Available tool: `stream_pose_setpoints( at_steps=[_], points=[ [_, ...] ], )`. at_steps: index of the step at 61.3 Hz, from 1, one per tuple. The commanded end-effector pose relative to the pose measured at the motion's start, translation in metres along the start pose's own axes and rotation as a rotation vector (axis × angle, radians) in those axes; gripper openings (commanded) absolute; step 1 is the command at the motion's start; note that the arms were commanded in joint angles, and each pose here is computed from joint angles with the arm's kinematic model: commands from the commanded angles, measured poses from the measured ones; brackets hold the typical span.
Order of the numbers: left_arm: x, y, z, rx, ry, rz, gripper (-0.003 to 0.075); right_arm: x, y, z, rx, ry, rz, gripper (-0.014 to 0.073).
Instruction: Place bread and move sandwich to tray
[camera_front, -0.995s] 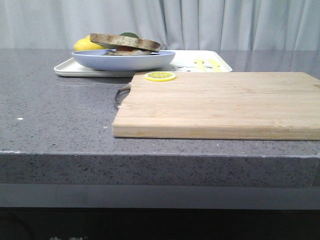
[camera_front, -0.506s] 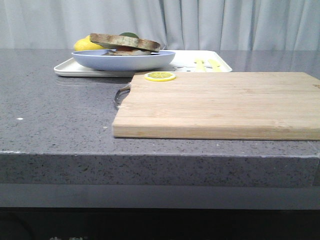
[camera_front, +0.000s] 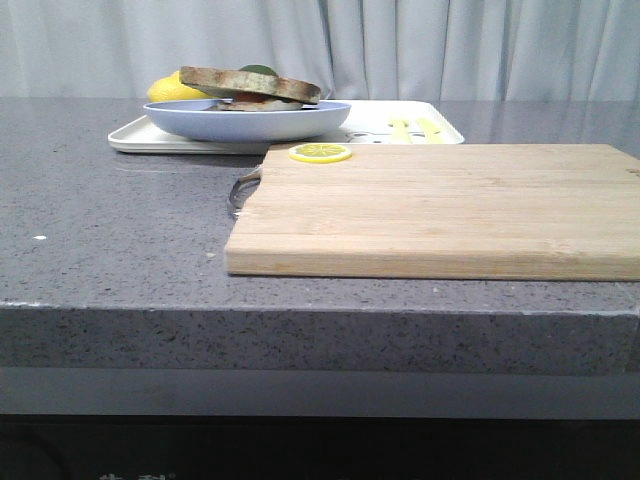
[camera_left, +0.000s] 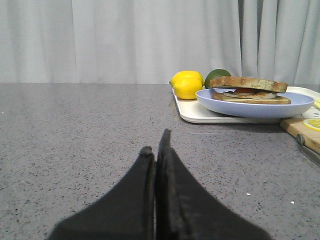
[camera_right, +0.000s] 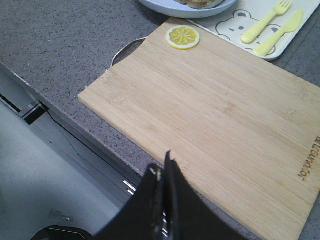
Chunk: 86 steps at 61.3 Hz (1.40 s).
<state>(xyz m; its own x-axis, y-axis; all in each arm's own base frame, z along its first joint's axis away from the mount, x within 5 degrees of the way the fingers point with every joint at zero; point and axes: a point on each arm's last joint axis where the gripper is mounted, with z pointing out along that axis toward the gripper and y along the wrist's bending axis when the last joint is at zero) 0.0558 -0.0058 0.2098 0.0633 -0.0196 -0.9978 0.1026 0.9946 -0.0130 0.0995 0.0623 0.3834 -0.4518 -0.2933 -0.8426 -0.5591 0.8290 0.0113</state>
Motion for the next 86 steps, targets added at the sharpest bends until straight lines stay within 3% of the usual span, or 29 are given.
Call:
stream_pose_setpoints(
  at_steps=[1, 86],
  points=[
    [-0.0081, 0.0007, -0.0022, -0.008, -0.100, -0.009, -0.0020, -0.0105, -0.0002, -0.0055, 0.004, -0.086, 0.002, -0.0069],
    [-0.0082, 0.0033, -0.0023, -0.057, -0.102, -0.005, -0.0020, -0.0007, -0.0041, -0.0054, 0.037, -0.092, 0.030, -0.0069]
  ],
)
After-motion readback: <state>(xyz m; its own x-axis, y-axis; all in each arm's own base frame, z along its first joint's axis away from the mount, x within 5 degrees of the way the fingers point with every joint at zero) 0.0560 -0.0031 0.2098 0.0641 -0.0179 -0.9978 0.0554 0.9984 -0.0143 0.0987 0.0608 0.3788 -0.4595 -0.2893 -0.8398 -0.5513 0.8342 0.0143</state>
